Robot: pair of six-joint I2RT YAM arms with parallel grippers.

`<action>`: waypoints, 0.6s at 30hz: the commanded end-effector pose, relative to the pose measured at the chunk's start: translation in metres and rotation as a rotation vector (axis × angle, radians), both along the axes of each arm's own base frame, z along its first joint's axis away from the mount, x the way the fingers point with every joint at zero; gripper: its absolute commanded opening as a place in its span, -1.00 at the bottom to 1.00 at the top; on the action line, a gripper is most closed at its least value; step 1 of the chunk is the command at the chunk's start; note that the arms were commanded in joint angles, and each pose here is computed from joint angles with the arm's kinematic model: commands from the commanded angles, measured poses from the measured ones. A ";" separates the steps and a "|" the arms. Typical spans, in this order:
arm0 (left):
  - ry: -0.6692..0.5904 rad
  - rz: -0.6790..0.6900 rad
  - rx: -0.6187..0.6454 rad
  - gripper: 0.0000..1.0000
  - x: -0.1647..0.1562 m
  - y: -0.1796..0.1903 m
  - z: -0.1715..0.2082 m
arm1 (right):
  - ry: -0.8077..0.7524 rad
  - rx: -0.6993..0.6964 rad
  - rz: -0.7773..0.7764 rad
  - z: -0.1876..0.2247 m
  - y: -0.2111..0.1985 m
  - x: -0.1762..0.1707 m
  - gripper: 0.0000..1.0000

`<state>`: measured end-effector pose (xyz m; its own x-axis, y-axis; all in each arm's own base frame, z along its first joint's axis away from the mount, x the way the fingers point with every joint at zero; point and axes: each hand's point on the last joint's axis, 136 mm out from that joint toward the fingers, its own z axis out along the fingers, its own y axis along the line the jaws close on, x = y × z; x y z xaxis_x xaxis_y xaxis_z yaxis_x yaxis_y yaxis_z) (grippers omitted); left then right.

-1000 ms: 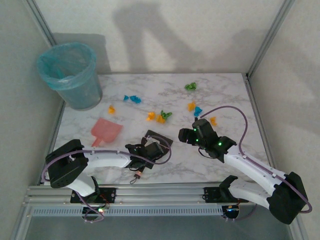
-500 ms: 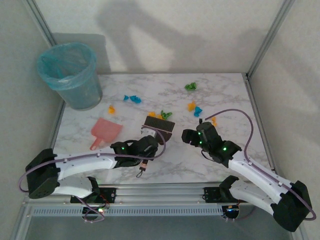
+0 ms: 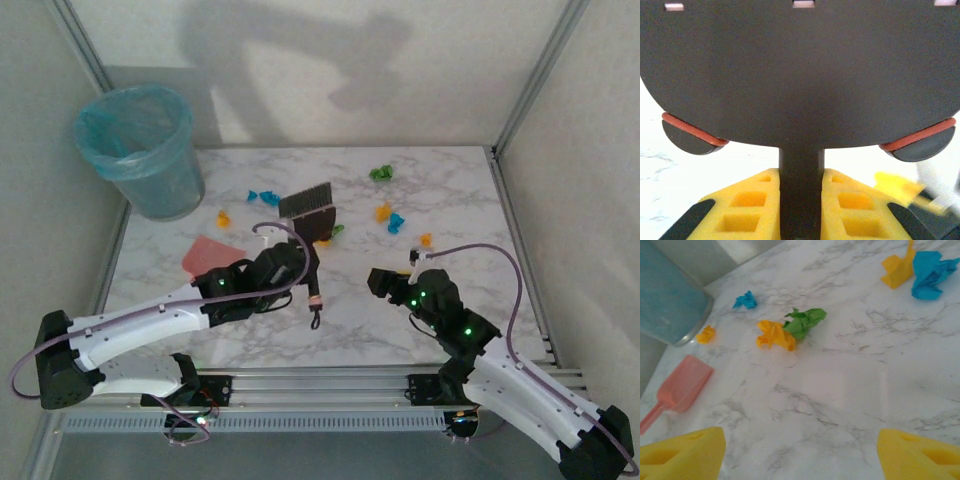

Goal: Sweep away the paper scraps from the table

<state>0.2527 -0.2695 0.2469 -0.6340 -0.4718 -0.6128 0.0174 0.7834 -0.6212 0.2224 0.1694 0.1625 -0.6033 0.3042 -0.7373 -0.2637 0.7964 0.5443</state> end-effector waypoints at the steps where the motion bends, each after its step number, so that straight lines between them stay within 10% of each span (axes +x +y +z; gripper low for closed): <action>1: 0.015 0.208 -0.269 -1.00 0.026 0.010 0.030 | -0.119 0.080 0.077 0.027 0.013 -0.003 0.59; 18: 0.242 0.527 -0.620 -1.00 0.078 0.012 -0.021 | -0.260 0.165 0.458 0.054 0.076 -0.046 0.45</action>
<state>0.3259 -0.2508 0.2211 -0.3559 -0.9263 -0.1240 -0.4314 0.2806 -0.8574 0.1812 0.2388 0.2047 -0.5580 0.1838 -0.8093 -0.6476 0.5134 0.5631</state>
